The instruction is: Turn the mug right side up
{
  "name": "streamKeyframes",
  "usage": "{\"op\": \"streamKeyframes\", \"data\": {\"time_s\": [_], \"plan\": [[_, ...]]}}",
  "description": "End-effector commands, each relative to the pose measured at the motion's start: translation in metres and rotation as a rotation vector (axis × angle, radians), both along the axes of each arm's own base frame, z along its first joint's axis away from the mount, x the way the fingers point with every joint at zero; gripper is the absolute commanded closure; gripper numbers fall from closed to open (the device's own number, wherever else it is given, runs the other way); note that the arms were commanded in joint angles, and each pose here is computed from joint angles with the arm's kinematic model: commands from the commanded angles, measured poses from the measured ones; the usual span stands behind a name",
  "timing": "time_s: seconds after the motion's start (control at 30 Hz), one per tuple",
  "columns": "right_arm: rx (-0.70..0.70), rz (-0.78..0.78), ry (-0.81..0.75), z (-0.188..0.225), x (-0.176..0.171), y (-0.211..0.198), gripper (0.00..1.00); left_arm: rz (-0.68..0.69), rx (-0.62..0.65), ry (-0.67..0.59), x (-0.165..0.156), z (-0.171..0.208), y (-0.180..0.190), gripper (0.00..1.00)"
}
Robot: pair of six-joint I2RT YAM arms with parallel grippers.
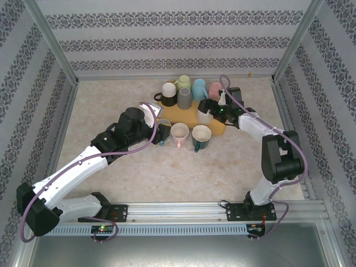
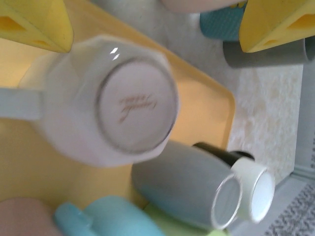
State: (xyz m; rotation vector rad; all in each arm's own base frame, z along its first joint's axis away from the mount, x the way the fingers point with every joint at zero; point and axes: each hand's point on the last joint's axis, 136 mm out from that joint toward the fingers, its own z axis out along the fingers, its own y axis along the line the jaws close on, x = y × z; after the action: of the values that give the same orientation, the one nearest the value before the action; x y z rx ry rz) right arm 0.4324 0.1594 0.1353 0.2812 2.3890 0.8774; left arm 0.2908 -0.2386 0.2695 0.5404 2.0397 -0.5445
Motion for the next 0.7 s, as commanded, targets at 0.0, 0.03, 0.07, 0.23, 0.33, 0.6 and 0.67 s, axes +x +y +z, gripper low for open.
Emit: {"op": "streamKeyframes", "data": {"time_s": [0.0, 0.03, 0.07, 0.23, 0.33, 0.6, 0.67], "plan": [[-0.064, -0.024, -0.094, 0.026, -0.003, -0.015, 0.13, -0.002, -0.052, -0.04, -0.001, 0.016, -0.004, 0.42], [-0.065, -0.034, -0.104, 0.029, -0.001, -0.021, 0.13, -0.002, -0.054, -0.04, -0.001, 0.017, -0.005, 0.42], [-0.071, -0.053, -0.113, 0.03, 0.004, -0.029, 0.13, -0.003, -0.054, -0.041, -0.001, 0.017, -0.004, 0.42], [-0.035, -0.044, -0.092, 0.016, 0.033, -0.042, 0.11, -0.001, -0.047, -0.037, 0.0, 0.015, -0.005, 0.42], [-0.028, -0.002, -0.07, 0.002, 0.048, -0.038, 0.08, 0.001, -0.036, -0.036, 0.001, 0.012, -0.004, 0.42], [-0.064, 0.222, -0.14, -0.006, 0.051, -0.028, 0.08, -0.002, -0.031, -0.031, 0.001, 0.009, -0.005, 0.42], [-0.074, 0.277, -0.136, -0.007, 0.048, -0.024, 0.05, -0.005, -0.033, -0.027, 0.001, 0.008, -0.006, 0.42]]}}
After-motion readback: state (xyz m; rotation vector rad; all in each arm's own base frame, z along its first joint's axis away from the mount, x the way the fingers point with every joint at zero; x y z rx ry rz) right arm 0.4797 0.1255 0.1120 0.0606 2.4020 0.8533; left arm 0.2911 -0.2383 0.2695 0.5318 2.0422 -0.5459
